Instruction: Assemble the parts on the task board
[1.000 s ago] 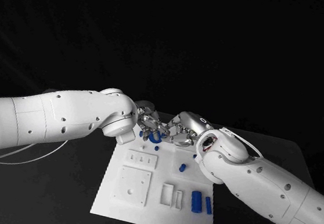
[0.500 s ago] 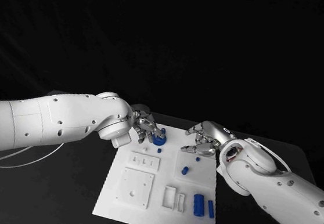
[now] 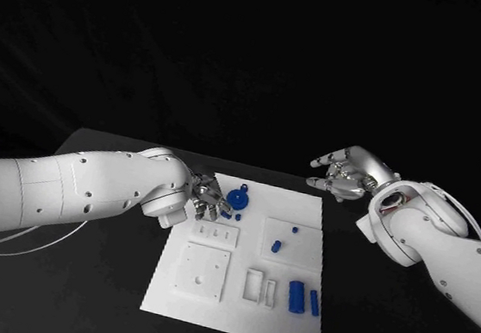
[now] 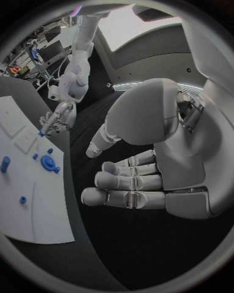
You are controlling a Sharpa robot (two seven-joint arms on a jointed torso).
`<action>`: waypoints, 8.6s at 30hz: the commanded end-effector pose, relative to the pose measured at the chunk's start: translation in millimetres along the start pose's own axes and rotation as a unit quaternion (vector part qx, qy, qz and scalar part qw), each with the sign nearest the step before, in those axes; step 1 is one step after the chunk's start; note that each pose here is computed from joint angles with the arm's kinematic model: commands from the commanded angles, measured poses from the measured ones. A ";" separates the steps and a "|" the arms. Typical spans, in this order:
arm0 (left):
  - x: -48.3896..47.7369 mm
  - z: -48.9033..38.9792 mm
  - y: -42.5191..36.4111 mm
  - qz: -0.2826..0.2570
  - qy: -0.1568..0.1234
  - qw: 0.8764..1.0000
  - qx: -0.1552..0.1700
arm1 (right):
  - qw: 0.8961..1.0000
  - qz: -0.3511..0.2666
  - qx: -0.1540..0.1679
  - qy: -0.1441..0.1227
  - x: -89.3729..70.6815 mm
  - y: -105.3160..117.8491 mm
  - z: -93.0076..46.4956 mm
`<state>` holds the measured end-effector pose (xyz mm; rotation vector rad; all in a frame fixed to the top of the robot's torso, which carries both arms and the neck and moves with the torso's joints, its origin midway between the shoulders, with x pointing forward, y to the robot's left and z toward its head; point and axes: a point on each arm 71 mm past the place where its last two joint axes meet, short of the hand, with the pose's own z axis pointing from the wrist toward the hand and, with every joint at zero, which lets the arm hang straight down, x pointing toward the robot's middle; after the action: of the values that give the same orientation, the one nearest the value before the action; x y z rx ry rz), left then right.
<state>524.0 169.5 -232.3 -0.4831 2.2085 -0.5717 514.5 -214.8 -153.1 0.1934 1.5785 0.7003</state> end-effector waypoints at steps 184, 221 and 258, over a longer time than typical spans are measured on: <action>51.7 32.1 22.3 0.150 0.030 0.985 -0.075 | 0.990 0.114 -0.008 -0.083 -10.2 8.0 35.2; 45.8 33.5 23.0 0.156 0.003 0.985 -0.068 | 0.989 0.121 -0.001 -0.081 -8.8 5.2 34.8; 34.1 26.7 20.4 0.128 -0.014 0.990 -0.051 | 0.988 0.132 0.007 -0.081 -4.5 1.6 33.7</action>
<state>520.7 164.7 -281.2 -0.2406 2.2457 -0.3004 547.0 -206.1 -147.0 0.4656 1.4139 0.8537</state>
